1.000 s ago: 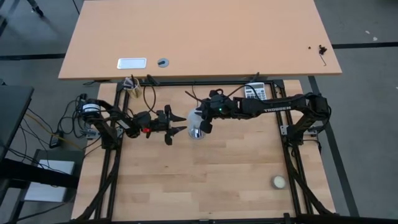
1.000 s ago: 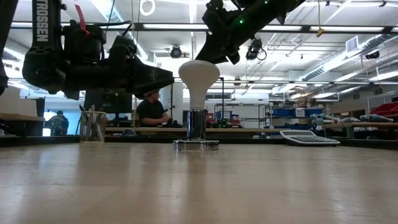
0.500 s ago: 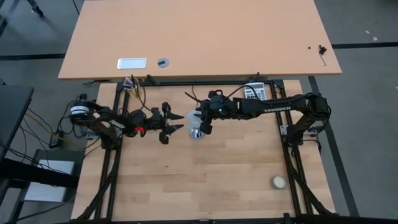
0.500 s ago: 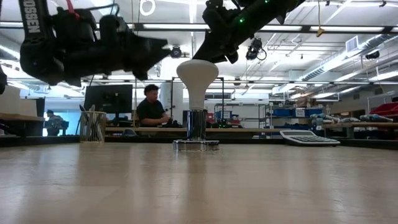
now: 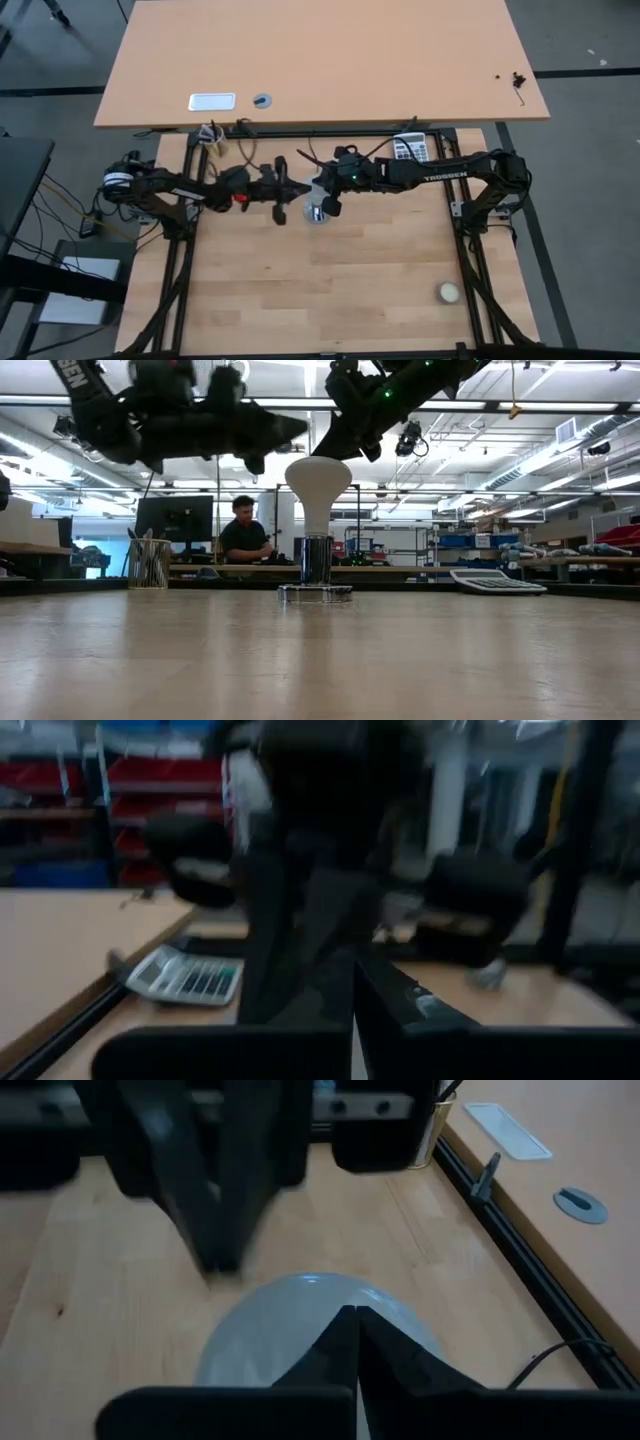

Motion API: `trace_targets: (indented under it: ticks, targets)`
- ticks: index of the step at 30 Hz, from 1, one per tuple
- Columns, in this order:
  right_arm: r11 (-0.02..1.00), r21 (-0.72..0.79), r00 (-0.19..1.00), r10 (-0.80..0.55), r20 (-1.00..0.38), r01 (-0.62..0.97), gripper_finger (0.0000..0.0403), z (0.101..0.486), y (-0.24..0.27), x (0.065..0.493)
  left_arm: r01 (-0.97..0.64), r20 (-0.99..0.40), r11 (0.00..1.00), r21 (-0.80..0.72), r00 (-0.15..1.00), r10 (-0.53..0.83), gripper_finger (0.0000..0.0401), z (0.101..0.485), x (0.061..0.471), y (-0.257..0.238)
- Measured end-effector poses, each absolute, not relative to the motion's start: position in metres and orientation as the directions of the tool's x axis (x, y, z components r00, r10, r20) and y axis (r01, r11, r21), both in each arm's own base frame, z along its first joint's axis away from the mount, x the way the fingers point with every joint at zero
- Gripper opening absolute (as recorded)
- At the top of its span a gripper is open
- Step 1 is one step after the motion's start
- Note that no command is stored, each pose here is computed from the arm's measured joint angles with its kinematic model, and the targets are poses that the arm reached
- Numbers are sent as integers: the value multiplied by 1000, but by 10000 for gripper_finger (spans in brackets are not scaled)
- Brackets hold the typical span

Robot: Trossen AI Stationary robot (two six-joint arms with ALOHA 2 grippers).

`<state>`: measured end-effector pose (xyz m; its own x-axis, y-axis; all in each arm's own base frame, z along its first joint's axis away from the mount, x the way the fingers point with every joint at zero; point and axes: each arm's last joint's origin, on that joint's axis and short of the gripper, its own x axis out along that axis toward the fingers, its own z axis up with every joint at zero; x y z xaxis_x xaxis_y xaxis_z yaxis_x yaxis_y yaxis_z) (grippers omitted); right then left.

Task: Screw lightbulb
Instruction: Insert the white lightbulb into the silver lamp

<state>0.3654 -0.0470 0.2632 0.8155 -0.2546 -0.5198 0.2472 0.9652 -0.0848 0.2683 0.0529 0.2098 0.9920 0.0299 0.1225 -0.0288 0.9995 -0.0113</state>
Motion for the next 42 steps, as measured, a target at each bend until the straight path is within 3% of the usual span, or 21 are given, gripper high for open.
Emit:
trace_targets:
  ticks: [8,14,30,42]
  targets:
    - [965,-82,817,-253,-517,247,26,263,-46,366,-75,6,997,5,997,75,7,211,279,56]
    - [965,-80,819,-254,-515,249,16,264,-46,366,-83,-33,997,0,996,83,3,207,279,55]
    - [957,-84,853,-287,-436,279,31,284,-46,359,-96,-54,995,17,994,96,2,205,280,50]
    - [958,-74,817,-276,-505,278,13,282,-45,351,-99,-46,995,18,994,100,1,206,280,50]
